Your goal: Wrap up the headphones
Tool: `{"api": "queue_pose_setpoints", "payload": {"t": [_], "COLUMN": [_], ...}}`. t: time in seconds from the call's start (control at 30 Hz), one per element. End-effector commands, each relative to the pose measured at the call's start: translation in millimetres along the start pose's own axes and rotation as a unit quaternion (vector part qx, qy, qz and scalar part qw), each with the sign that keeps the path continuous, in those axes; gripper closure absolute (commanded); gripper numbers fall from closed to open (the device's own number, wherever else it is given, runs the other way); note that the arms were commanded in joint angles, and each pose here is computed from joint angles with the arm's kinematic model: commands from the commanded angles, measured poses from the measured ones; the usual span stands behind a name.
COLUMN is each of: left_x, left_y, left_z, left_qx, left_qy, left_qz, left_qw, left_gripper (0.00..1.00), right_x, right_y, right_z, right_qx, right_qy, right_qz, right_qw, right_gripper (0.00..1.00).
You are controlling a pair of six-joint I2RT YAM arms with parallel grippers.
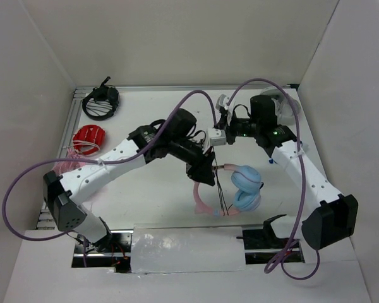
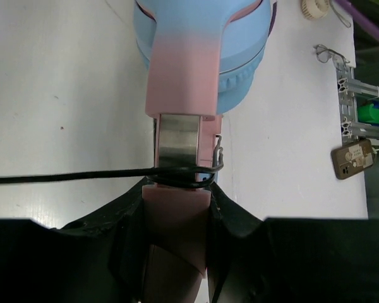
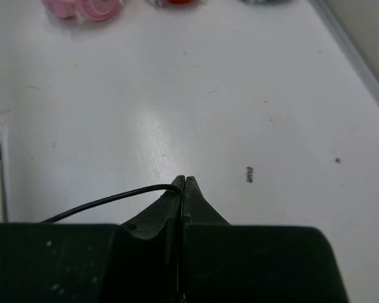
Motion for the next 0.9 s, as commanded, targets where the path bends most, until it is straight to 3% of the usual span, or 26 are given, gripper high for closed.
{"api": "queue_pose_setpoints", "payload": {"t": [0.0, 0.13, 0.27, 0.4, 0.53, 0.63, 0.87], "left_x": [-49, -61, -65, -60, -45, -33, -27], "left_y": [43, 52, 62, 66, 59, 51, 40], "left_z": [-44, -60, -80, -104, -125, -142, -160], "left_qx": [-0.106, -0.135, -0.174, -0.220, -0.254, -0.284, -0.312], "left_qy": [-0.029, -0.010, 0.039, 0.128, 0.183, 0.217, 0.134], "left_qz": [0.130, 0.137, 0.119, 0.087, 0.029, -0.004, -0.001], "left_qw": [0.985, 0.981, 0.977, 0.963, 0.949, 0.934, 0.941], "left_gripper": [1.00, 1.00, 1.00, 1.00, 1.00, 1.00, 1.00], "right_x": [10, 22, 30, 33, 37, 49, 59], "right_y": [-28, -46, -59, -71, -75, -80, -80], "right_z": [3, 4, 2, 1, -7, -13, -16], "right_qx": [0.007, -0.001, -0.004, 0.004, -0.004, -0.023, -0.050], "right_qy": [0.084, 0.176, 0.196, 0.101, -0.005, -0.027, -0.026], "right_qz": [0.064, 0.108, 0.135, 0.171, 0.229, 0.253, 0.260], "right_qw": [0.994, 0.978, 0.971, 0.980, 0.973, 0.967, 0.964], "right_gripper": [1.00, 1.00, 1.00, 1.00, 1.00, 0.98, 0.94]}}
Point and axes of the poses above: each gripper's point midway between its finger pads, its own z axis out along the fingers, its own x axis along the line the jaws close on, y = z × x, the point moved 10 cm from there along -z, back along the fingers, and after that the axes turned 4 degrees about z, right-handed, at the moved point
